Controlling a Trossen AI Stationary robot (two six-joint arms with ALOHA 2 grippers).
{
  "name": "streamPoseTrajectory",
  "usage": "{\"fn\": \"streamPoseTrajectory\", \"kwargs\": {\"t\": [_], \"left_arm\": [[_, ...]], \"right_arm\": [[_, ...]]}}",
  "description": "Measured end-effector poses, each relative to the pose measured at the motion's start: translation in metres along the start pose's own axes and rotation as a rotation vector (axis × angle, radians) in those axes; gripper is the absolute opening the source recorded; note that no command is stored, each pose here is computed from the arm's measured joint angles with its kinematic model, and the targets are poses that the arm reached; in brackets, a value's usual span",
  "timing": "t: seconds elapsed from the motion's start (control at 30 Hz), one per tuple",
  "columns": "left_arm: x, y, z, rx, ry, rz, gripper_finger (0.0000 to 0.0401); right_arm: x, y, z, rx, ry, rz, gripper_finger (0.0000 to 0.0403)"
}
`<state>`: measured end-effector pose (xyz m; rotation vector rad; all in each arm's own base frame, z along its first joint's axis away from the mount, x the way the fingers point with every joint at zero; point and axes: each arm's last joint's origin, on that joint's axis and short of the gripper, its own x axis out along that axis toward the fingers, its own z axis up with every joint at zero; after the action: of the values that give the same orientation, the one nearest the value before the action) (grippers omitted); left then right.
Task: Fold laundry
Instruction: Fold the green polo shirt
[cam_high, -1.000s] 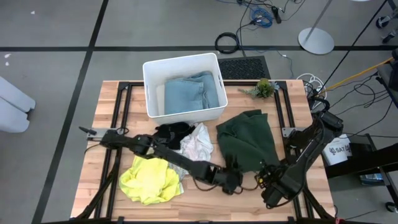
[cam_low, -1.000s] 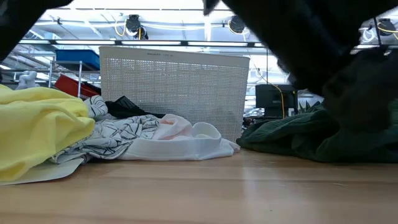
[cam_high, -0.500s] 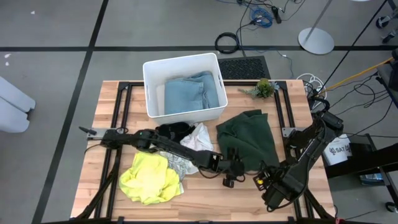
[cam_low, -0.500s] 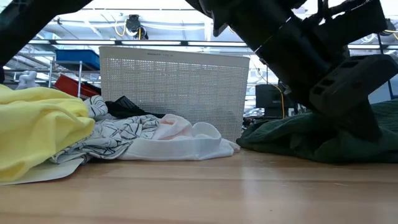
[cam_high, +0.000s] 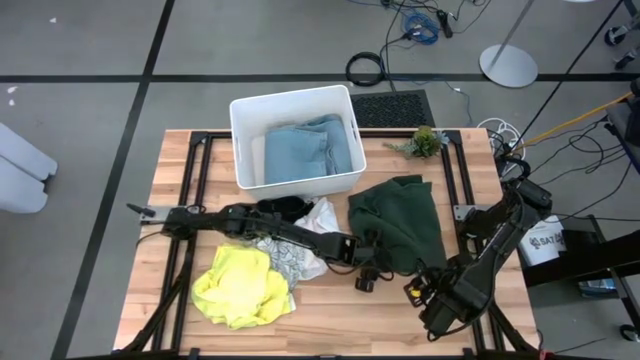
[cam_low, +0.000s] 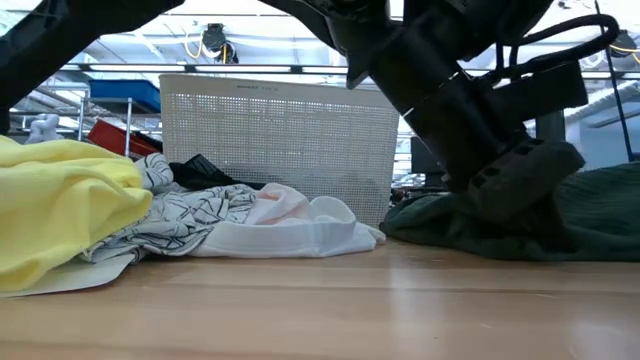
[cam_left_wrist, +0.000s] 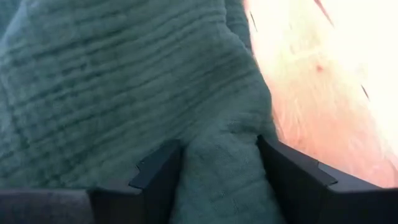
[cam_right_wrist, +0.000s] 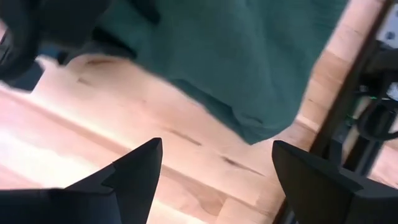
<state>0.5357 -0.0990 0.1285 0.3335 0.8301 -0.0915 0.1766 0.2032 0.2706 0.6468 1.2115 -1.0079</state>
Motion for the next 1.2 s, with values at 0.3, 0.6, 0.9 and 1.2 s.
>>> {"fn": "streamPoseTrajectory", "kwargs": {"t": [0.3,0.6,0.9,1.2], "left_arm": [[0.001,-0.003,-0.015,-0.013,0.134,-0.057,0.0109],[-0.019,-0.006,-0.006,-0.008,0.19,-0.102,0.0018],[-0.104,0.002,0.03,0.042,0.163,-0.116,0.0016],[-0.169,0.015,0.052,0.028,0.068,-0.102,0.0015]], "right_arm": [[-0.002,0.009,-0.009,-0.105,0.035,0.124,0.029],[-0.008,0.015,-0.026,-0.415,-0.003,0.278,0.029],[-0.012,0.012,-0.04,-0.492,-0.02,0.345,0.029],[-0.013,0.024,-0.06,-0.649,-0.275,0.497,0.029]]}}
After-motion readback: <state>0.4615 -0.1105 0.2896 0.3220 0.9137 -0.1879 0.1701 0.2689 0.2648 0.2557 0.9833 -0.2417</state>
